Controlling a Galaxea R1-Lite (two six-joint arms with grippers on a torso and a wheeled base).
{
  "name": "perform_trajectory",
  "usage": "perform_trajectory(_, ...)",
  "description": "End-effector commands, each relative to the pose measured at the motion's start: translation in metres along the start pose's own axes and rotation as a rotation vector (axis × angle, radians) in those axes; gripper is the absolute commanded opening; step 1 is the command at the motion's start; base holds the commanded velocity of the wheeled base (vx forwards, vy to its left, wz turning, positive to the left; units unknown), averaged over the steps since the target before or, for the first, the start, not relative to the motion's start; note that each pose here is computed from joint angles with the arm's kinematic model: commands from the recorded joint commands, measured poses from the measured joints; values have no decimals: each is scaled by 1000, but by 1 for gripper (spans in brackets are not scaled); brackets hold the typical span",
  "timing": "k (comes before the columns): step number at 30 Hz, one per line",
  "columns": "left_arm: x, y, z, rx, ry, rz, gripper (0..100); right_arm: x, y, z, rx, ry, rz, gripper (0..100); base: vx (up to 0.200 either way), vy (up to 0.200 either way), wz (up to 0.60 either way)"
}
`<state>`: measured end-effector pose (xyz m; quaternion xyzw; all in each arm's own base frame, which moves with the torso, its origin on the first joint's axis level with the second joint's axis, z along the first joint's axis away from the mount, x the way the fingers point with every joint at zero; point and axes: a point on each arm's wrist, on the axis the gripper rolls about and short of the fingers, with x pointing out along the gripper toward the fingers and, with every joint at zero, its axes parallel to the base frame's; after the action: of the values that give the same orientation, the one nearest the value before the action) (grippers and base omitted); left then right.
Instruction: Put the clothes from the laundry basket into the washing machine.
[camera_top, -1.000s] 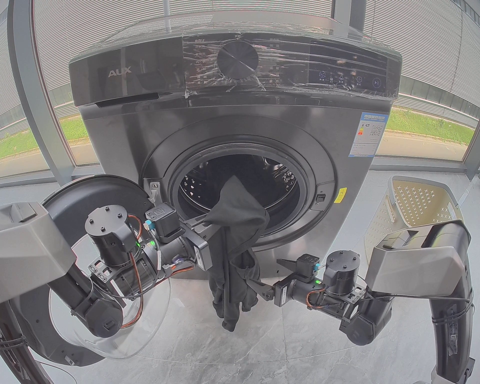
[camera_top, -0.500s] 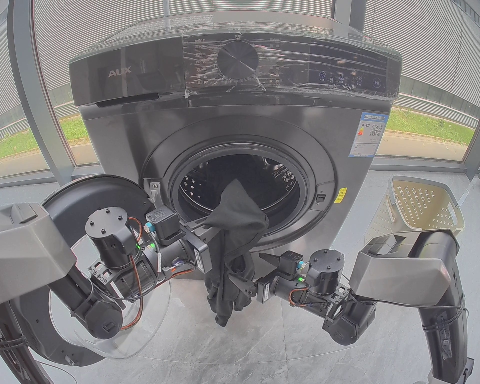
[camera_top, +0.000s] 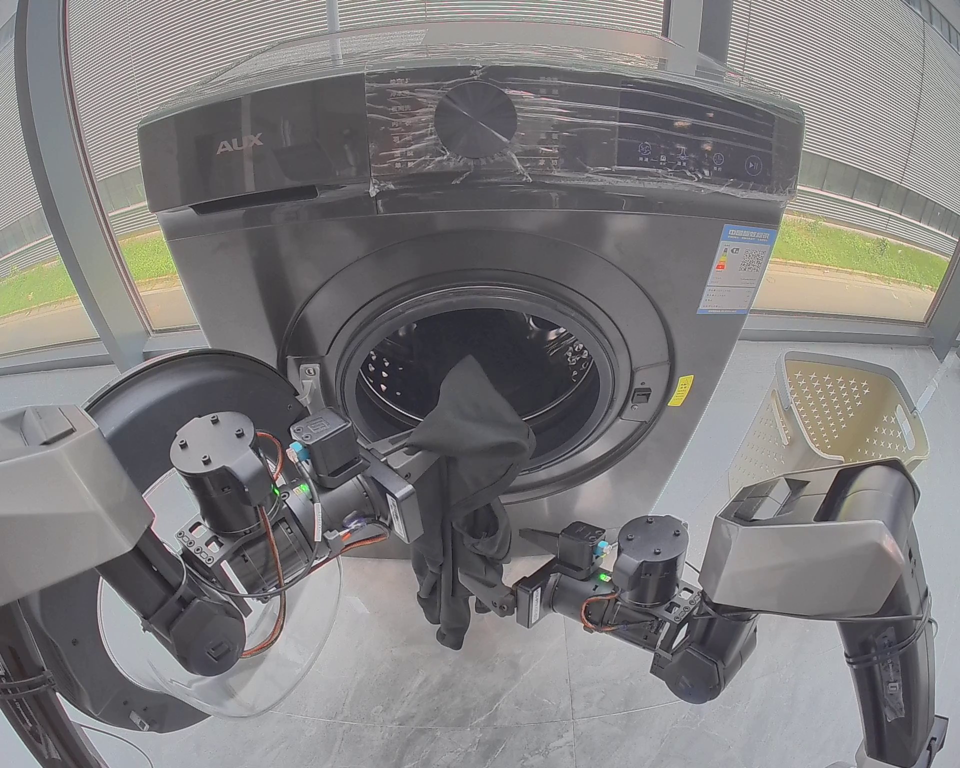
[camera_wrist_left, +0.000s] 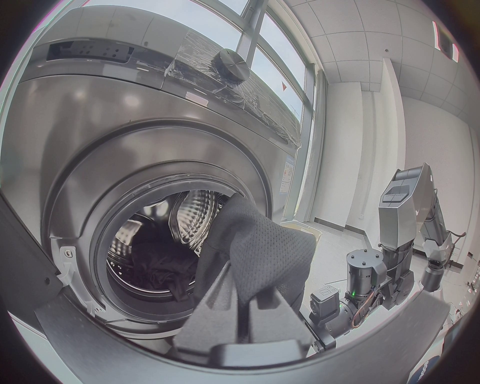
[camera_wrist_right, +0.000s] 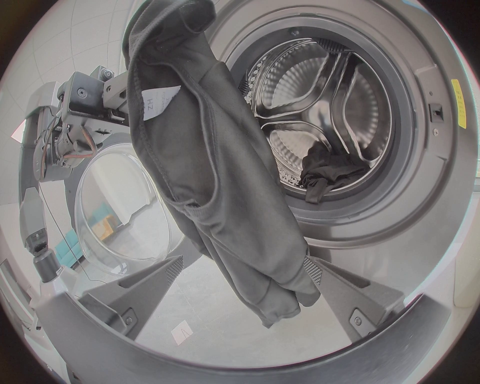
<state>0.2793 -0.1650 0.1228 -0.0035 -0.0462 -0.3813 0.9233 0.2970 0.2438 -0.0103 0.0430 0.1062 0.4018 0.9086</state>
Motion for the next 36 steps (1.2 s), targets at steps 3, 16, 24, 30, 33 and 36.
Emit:
perform_trajectory(3, 0, -1, -2, -2, 7, -2, 0, 12, 2, 15, -8, -78, -1, 100, 0, 0, 0)
perform_trajectory(16, -2, 1, -3, -1, 11, 4, 0, 10, -1, 25, -6, -105, -11, 0, 0, 0, 0)
perform_trajectory(24, -4, 1, -5, -4, 23, 6, 0, -12, 2, 46, -18, -121, -20, 0, 0, 0, 0)
perform_trajectory(30, -3, 2, -3, -2, 16, 7, 0, -19, -2, 46, -14, -107, -35, 0, 0, 0, 0)
perform_trajectory(33, -3, 1, -2, -1, 11, 6, 0, -18, -2, 47, -20, -114, -32, 0, 0, 0, 0)
perform_trajectory(36, -3, 1, -2, -2, 13, 6, 0, -17, -2, 46, -26, -112, -33, 100, 0, 0, 0)
